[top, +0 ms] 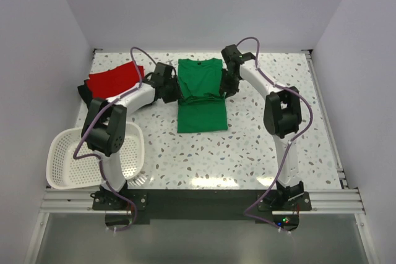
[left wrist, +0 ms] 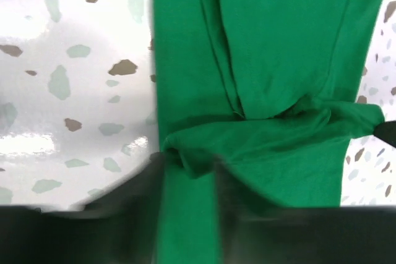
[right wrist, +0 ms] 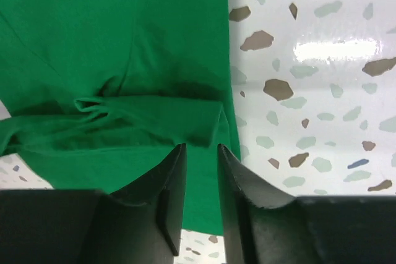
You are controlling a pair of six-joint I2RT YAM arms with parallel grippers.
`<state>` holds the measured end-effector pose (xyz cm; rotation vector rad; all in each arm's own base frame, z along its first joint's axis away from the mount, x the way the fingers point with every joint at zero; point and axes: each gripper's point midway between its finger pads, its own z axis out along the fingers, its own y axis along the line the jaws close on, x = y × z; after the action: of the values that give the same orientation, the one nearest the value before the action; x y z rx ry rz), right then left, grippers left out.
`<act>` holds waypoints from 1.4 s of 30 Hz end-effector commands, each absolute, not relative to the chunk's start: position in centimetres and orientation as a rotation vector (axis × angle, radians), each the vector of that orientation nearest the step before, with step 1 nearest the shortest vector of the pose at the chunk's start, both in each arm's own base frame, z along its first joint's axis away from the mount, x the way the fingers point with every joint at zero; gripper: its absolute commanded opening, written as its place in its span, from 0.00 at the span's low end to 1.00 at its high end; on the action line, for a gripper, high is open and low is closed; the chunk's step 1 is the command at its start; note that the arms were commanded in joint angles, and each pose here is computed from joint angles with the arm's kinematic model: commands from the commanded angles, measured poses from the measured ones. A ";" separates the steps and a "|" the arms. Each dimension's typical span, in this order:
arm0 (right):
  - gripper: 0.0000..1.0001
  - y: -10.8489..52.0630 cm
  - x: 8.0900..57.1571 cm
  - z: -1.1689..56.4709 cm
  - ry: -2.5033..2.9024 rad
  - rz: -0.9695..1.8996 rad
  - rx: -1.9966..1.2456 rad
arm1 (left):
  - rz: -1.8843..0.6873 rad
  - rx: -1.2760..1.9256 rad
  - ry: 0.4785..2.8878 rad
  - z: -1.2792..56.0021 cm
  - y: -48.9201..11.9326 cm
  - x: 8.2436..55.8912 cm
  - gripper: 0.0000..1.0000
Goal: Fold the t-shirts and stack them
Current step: Fold the tshirt
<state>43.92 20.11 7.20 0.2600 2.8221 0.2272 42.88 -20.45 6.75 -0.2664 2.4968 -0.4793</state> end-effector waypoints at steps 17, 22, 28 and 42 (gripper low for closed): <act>0.52 19.7 39.8 11.0 2.773 0.410 0.128 | -0.577 -0.302 2.437 9.2 -19.1 37.8 0.66; 0.45 19.2 35.4 8.0 2.853 0.455 0.161 | -0.575 -0.284 2.483 7.4 -19.7 34.8 0.66; 0.39 19.0 32.8 6.1 2.905 0.486 0.184 | -0.569 -0.279 2.535 5.6 -20.2 32.0 0.65; 0.36 19.8 32.0 5.1 2.933 0.524 0.193 | -0.554 -0.314 2.522 5.7 -19.4 30.6 0.65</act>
<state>31.45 18.78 3.82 0.2040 2.9832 0.4605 29.72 -19.17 4.30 -0.3039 2.5932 -0.5264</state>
